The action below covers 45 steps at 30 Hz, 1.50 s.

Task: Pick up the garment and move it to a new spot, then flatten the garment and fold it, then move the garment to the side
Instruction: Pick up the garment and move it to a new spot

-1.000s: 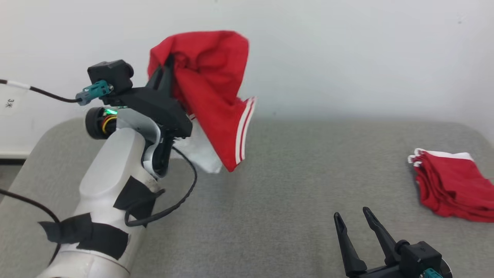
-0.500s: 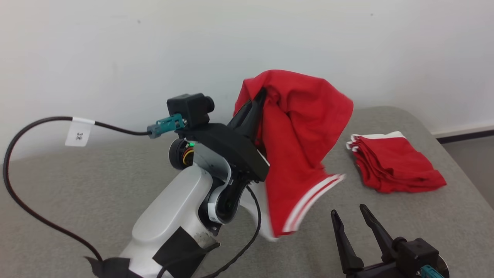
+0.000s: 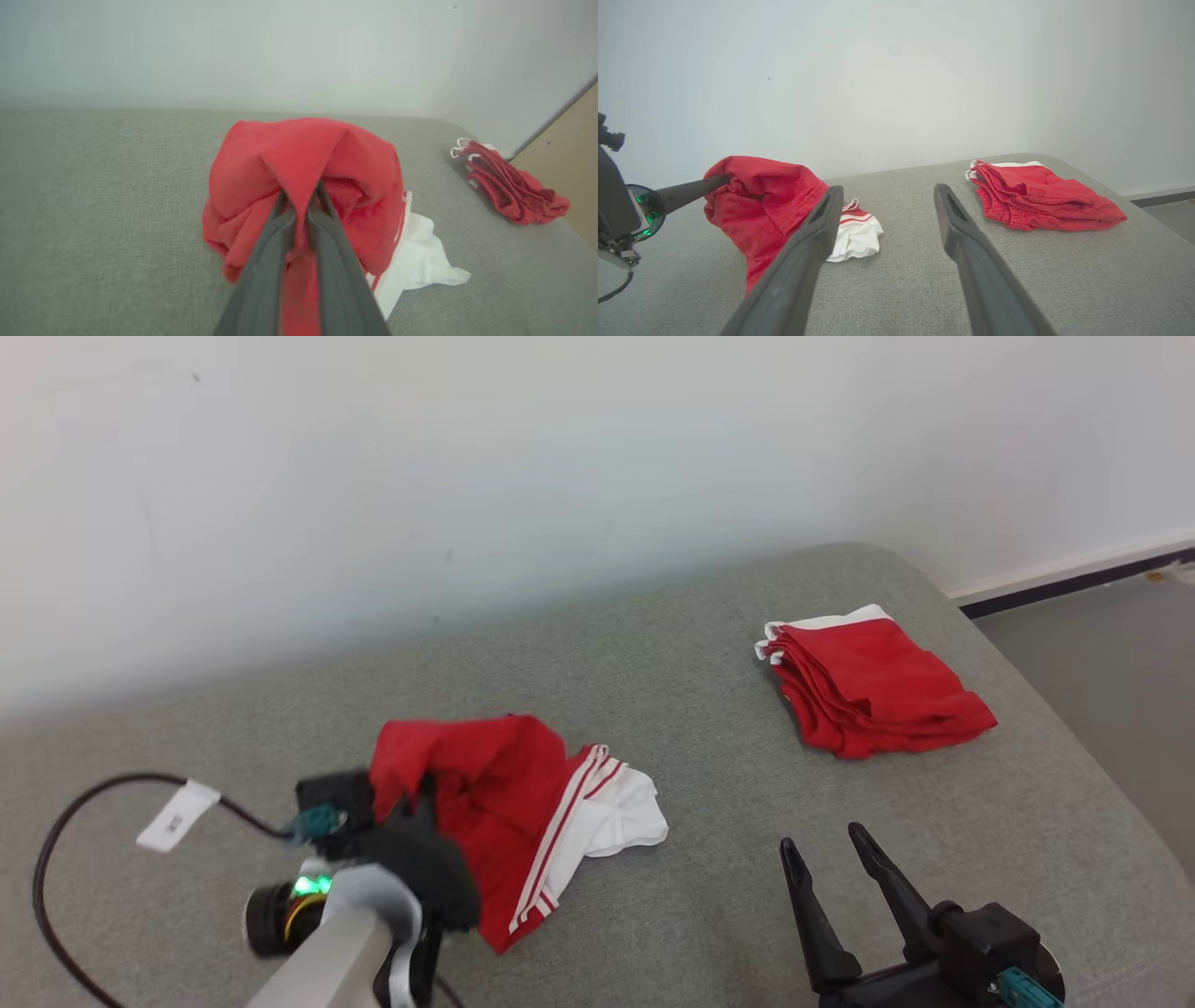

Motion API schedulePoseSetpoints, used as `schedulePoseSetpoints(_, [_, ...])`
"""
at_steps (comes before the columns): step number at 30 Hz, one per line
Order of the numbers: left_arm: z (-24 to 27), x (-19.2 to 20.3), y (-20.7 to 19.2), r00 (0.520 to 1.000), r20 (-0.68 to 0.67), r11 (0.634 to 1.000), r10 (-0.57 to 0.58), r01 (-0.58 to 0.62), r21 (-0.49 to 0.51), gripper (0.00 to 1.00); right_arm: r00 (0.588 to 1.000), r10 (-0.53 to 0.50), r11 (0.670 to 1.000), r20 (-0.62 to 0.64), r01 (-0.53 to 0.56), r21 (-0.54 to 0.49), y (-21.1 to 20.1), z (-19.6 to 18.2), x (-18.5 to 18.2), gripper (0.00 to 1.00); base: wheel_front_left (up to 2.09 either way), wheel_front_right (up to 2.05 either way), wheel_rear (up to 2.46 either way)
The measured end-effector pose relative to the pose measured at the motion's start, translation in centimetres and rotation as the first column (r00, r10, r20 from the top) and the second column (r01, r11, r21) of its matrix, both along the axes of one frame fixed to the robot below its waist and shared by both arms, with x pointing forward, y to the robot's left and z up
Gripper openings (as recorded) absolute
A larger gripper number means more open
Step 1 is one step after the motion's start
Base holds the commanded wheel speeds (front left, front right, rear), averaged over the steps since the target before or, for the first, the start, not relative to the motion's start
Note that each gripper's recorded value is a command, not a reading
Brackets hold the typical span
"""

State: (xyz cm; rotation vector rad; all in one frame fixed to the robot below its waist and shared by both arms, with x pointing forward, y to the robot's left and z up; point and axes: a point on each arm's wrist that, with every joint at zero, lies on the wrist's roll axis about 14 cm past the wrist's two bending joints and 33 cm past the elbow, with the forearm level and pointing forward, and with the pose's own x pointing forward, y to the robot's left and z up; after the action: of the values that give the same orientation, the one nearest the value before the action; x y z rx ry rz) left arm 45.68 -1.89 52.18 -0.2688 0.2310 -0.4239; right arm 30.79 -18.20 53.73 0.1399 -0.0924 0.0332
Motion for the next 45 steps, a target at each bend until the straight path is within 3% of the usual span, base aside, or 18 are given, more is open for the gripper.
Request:
schedulePoseSetpoints(1, [-1.1, 0.0, 0.6, 1.0, -0.016, 1.0, 0.017, -0.017, 0.017, 0.56, 1.0, -0.003, 1.0, -0.002, 0.003, 0.0, -0.1, -0.1, -0.1, 1.0, 0.0, 0.0, 0.0])
schedulePoseSetpoints(2, [-2.3, -0.1, 1.3, 0.999, -0.034, 0.999, 0.037, -0.036, 0.035, 1.0, 1.0, -0.007, 1.0, -0.006, 0.007, 0.001, -0.2, -0.2, -0.1, 1.0, 0.0, 0.0, 0.0])
schedulePoseSetpoints(6, [-5.7, -0.9, 3.7, 0.99, -0.097, 0.993, 0.099, -0.092, 0.078, 1.0, 1.0, -0.017, 1.0, -0.011, 0.017, 0.006, -0.5, -0.4, -0.2, 1.0, 0.0, 0.0, 0.0])
schedulePoseSetpoints(12, [-4.1, -0.9, 5.6, 0.994, 0.008, 0.992, 0.106, -0.107, 0.072, 1.0, 1.0, -0.001, 1.0, -0.007, 0.001, 0.01, -0.1, -0.4, 0.1, 1.0, 0.0, 0.0, 0.0])
schedulePoseSetpoints(18, [3.1, -1.7, 9.2, 0.946, 0.257, 0.98, 0.199, -0.193, -0.047, 1.0, 1.0, 0.013, 1.0, -0.022, -0.013, -0.008, 0.0, -0.7, 0.8, 1.0, 0.0, 0.0, 0.0])
schedulePoseSetpoints(22, [4.1, -4.8, 12.5, 0.904, 0.315, 0.957, 0.29, -0.264, -0.123, 1.0, 1.0, -0.009, 1.0, -0.029, 0.009, -0.013, -1.0, -0.8, 1.4, 1.0, 0.0, 0.0, 0.0])
schedulePoseSetpoints(27, [4.9, -8.7, 17.0, 0.847, 0.361, 0.92, 0.389, -0.336, -0.204, 1.0, 0.998, 0.038, 0.999, -0.044, -0.038, 0.005, 0.4, -1.4, 2.2, 1.0, 0.0, 0.0, 0.0])
schedulePoseSetpoints(31, [3.9, -10.8, 18.7, 0.836, 0.377, 0.917, 0.4, -0.365, -0.163, 1.0, 0.997, 0.059, 0.998, -0.055, -0.059, 0.014, 1.1, -2.2, 2.5, 1.0, 0.0, 0.0, 0.0])
schedulePoseSetpoints(36, [1.9, -13.4, 21.8, 0.812, 0.351, 0.882, 0.467, -0.459, -0.109, 1.0, 0.996, 0.083, 0.996, -0.03, -0.083, -0.019, 1.9, -2.2, 2.8, 1.0, 0.0, 0.0, 0.0])
schedulePoseSetpoints(45, [-0.6, -16.1, 22.5, 0.825, 0.323, 0.876, 0.463, -0.481, -0.027, 1.0, 0.996, 0.083, 0.996, -0.014, -0.084, -0.022, 1.9, -2.4, 3.0, 1.0, 0.0, 0.0, 0.0])
